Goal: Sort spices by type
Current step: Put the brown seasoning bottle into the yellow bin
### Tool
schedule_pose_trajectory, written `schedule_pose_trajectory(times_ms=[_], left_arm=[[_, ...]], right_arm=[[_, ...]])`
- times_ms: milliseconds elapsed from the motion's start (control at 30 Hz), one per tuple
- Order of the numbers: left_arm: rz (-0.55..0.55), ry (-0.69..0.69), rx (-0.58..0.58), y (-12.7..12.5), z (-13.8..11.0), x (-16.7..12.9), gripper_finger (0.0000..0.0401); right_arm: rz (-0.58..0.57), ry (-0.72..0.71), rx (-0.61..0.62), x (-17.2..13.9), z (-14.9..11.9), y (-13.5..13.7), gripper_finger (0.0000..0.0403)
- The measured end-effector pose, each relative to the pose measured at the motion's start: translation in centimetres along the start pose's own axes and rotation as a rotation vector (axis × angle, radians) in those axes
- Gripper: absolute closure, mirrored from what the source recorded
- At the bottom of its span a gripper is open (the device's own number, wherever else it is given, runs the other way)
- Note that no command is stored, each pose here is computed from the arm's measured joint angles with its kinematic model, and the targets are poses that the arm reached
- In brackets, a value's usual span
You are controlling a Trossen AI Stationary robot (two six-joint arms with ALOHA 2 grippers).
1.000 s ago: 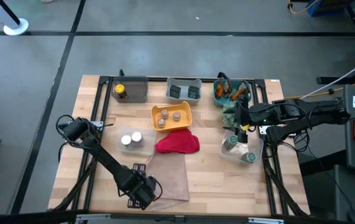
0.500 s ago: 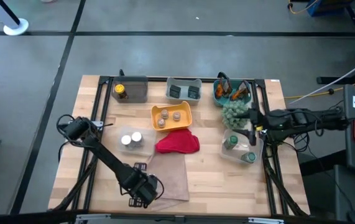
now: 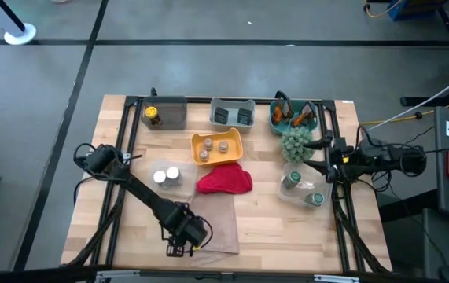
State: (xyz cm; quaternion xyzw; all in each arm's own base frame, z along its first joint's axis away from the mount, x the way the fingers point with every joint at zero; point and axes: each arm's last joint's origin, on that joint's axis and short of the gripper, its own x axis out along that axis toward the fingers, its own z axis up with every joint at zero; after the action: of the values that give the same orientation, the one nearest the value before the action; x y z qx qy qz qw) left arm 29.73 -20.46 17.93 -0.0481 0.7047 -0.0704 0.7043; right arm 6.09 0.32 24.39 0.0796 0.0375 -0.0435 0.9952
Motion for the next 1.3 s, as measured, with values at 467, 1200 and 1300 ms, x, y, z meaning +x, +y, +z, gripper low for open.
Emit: schedule_pose_trajectory(times_ms=[467,1200,1300], left_arm=[[-0.093,-0.181,-0.042,3.3,1.2,-7.1,0.0238],[0.051,-0.555,-0.077,18.8,5.5,-15.1,0.0236],[0.087,-0.594,-0.126,20.8,5.6,-15.6,0.0236]], right_arm=[[0.029,-0.01,0.001,3.3,-6.1,-0.2,0.0105],[0.044,0.013,-0.045,3.5,-6.8,-0.2,0.0105],[0.053,-0.007,-0.046,3.5,-6.7,-0.1,0.0105]])
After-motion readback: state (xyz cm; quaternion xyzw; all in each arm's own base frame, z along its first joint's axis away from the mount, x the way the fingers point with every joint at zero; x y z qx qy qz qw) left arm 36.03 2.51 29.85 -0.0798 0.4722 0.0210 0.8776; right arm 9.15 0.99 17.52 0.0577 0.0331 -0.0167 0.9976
